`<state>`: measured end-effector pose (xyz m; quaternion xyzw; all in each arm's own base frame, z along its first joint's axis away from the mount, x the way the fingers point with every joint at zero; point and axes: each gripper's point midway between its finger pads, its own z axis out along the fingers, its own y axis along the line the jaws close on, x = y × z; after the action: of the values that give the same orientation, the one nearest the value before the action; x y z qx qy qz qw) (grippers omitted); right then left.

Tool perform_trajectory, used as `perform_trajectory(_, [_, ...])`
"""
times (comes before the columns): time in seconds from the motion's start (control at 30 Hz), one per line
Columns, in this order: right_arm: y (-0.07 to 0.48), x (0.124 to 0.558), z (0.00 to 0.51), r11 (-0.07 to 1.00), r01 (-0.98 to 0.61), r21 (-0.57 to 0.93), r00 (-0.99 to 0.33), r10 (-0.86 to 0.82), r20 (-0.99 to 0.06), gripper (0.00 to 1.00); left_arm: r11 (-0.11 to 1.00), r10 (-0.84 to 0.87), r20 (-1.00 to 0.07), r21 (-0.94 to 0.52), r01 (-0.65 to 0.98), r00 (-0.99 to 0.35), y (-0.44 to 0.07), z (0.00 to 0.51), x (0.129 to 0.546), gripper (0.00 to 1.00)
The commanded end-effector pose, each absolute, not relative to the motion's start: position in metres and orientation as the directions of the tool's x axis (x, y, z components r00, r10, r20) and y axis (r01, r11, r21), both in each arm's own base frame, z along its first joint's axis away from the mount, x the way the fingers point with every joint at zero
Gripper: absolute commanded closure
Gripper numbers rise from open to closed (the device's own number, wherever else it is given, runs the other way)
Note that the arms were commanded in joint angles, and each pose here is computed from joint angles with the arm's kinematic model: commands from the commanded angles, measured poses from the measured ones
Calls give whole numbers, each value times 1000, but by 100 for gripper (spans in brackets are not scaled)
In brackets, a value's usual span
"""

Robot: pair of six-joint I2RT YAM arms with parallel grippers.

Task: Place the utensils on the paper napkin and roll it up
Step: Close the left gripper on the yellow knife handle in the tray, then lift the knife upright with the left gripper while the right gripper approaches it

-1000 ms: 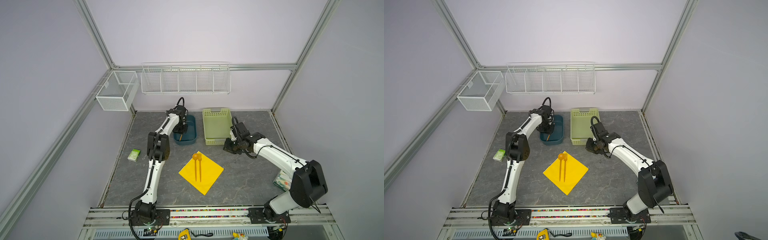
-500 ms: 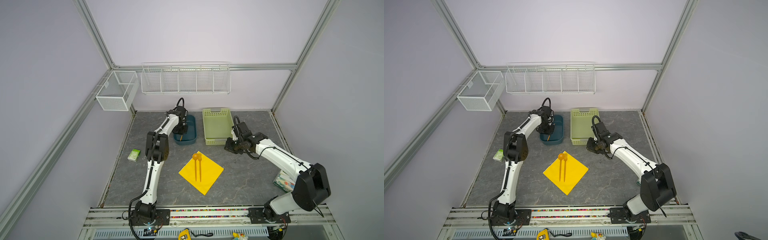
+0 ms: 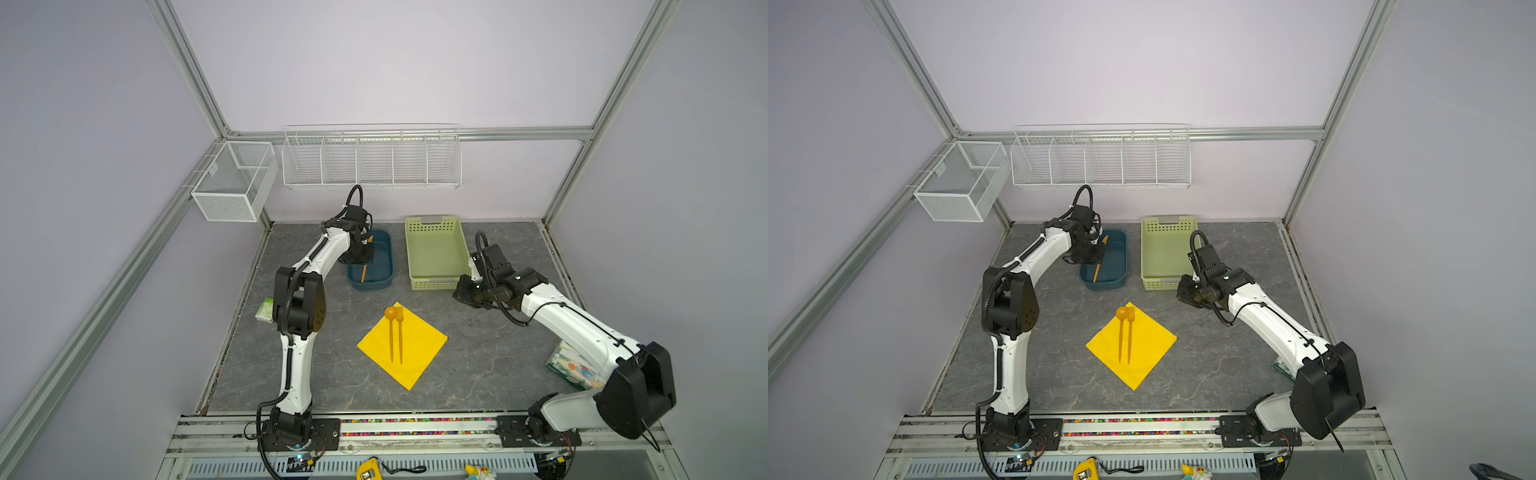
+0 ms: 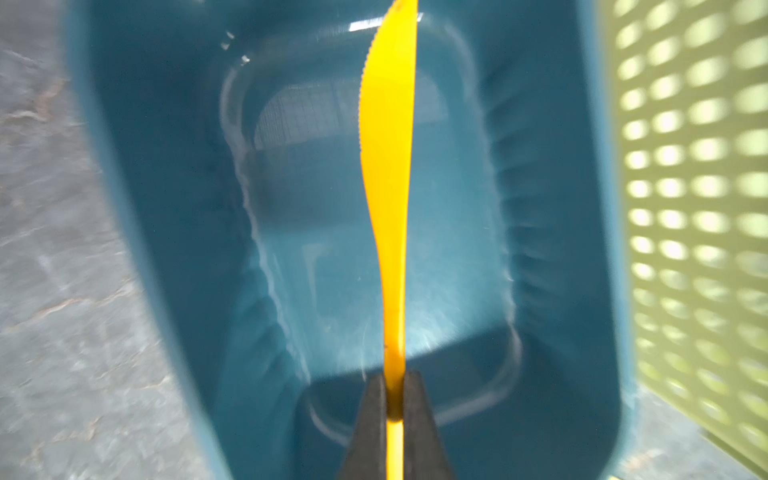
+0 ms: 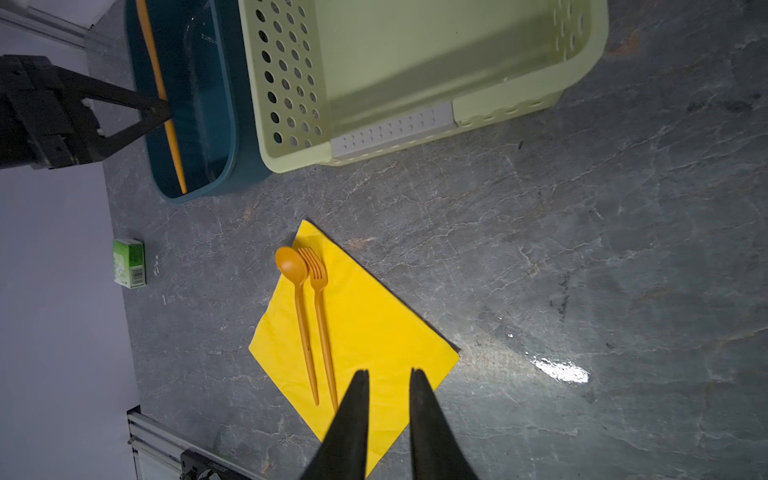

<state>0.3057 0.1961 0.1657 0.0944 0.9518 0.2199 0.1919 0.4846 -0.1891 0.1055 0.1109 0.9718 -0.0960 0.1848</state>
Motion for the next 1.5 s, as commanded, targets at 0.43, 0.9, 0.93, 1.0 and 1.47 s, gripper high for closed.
perform_trajectory(0.43, [214, 298, 195, 820, -31, 572, -898, 229, -376, 79, 873, 133, -562, -323, 365, -817, -215, 198, 436, 100])
perform_trajectory(0.9, [284, 332, 224, 643, -101, 759, -918, 234, -321, 73, 804, 212, -608, -337, 490, -765, -259, 228, 375, 100])
perform_trajectory(0.93, [290, 335, 226, 622, -105, 776, -920, 235, -313, 72, 802, 214, -608, -338, 493, -764, -261, 229, 373, 100])
perform_trajectory(1.0, [303, 342, 231, 589, -110, 801, -926, 232, -297, 71, 798, 218, -608, -339, 498, -764, -264, 229, 369, 100])
perform_trajectory(1.47, [351, 384, 242, 494, -89, 865, -942, 241, -234, 68, 795, 211, -606, -350, 496, -767, -268, 231, 363, 100])
